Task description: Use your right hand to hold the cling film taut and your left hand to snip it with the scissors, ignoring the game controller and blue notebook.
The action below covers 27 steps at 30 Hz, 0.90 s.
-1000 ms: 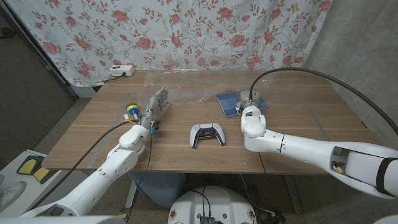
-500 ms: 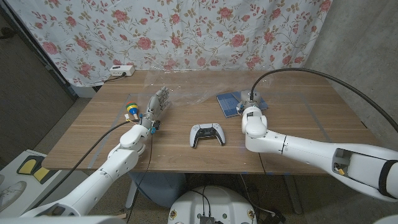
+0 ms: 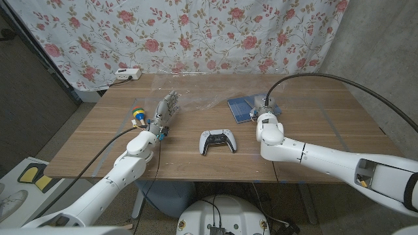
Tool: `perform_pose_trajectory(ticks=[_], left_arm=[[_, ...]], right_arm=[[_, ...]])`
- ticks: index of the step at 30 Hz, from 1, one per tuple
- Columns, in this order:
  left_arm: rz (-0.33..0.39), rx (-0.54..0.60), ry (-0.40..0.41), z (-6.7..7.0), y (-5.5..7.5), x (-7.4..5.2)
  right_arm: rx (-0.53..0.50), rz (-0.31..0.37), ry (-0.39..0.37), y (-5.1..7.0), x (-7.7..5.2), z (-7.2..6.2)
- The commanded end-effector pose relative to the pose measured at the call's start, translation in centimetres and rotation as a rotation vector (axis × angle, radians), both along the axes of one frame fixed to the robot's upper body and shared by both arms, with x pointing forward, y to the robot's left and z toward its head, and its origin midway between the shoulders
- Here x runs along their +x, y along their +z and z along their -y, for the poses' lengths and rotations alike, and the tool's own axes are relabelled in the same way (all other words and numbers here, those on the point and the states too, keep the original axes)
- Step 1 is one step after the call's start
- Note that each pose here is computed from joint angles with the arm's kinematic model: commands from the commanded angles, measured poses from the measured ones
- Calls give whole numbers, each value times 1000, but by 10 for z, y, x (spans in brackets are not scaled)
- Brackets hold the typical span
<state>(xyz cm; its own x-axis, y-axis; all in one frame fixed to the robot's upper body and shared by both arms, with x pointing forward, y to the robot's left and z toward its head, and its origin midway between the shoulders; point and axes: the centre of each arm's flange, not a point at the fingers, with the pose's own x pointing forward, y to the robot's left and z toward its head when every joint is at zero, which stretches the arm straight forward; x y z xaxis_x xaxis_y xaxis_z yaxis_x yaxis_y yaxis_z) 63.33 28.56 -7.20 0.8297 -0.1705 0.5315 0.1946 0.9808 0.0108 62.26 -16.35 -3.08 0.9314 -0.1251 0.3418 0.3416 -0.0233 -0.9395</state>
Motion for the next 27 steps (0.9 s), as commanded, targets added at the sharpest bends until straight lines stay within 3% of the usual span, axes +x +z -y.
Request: perform_pose_trajectory(ticks=[1, 27], left_arm=[[4, 3, -5, 3, 0, -1], [4, 8, -14, 5, 2, 1]], right_arm=[[37, 42, 19, 11, -14, 5], [153, 48, 72, 21, -27, 18]])
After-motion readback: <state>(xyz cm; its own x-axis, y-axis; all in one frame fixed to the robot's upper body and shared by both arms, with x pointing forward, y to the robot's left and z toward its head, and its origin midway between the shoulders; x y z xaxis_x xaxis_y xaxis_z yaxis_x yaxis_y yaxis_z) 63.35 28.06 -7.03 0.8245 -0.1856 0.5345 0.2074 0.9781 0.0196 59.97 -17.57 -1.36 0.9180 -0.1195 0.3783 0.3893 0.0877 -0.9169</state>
